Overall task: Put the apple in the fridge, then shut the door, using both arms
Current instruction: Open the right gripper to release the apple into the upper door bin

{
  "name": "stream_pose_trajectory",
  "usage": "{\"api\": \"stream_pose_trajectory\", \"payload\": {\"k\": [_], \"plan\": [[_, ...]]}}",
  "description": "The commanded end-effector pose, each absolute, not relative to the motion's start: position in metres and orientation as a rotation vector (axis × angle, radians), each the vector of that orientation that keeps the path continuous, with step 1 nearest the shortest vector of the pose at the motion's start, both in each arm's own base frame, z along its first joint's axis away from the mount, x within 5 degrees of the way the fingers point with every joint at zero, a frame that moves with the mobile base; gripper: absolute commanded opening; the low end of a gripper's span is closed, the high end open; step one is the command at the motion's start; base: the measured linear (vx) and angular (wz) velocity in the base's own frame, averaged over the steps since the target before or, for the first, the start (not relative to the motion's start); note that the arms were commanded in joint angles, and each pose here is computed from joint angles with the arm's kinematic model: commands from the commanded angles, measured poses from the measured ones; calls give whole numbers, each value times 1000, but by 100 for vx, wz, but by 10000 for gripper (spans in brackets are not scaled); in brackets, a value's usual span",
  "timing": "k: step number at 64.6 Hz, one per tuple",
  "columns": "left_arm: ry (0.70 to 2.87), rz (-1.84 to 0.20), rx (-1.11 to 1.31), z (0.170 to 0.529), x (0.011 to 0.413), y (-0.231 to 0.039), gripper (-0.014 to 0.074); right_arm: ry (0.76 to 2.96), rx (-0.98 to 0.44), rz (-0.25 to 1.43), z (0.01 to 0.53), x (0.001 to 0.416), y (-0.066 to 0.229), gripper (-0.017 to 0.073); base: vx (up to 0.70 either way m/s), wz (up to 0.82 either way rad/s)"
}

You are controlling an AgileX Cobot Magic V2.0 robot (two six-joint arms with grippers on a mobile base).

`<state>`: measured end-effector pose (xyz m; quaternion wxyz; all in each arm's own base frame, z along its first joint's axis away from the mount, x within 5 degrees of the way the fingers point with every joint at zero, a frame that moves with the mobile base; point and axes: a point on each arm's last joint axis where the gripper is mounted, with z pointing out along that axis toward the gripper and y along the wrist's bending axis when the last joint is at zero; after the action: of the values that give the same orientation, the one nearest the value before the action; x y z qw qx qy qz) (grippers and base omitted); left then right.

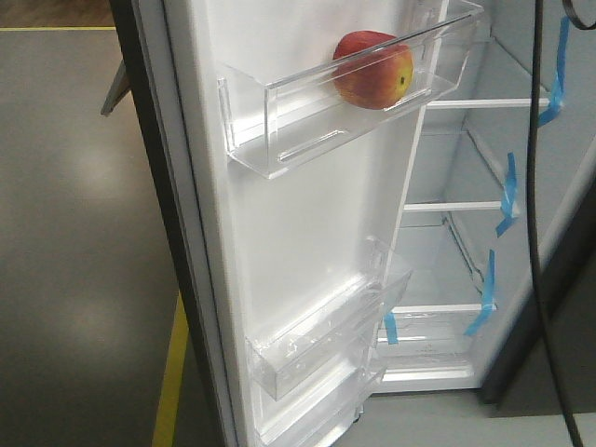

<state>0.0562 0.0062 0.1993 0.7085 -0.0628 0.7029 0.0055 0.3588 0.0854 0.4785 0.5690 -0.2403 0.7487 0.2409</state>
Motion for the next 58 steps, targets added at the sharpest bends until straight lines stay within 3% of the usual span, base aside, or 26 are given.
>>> {"api": "stream_pose_trajectory", "payload": {"k": [1,11,21,30,43,58], "plan": [[1441,-101,-184,202,56,3,-6,1645,-526,568,519,325,81,309,0,0],[1388,-125,-180,207,55,2,-6,1648,-583,550,532,298,80,-17,0,0],[1293,-185,-182,216,53,0,-6,1701,-676,553,536,271,81,-4,0,0],[1162,-388,-276,227,50,-2,-6,1718,-720,540,542,252,80,-4,0,0],[1015,-680,-413,237,45,-2,-6,1718,-657,416,555,228,69,-4,0,0],[952,-710,-383,242,42,-3,-6,1751,-579,329,529,209,59,-4,0,0]]}}
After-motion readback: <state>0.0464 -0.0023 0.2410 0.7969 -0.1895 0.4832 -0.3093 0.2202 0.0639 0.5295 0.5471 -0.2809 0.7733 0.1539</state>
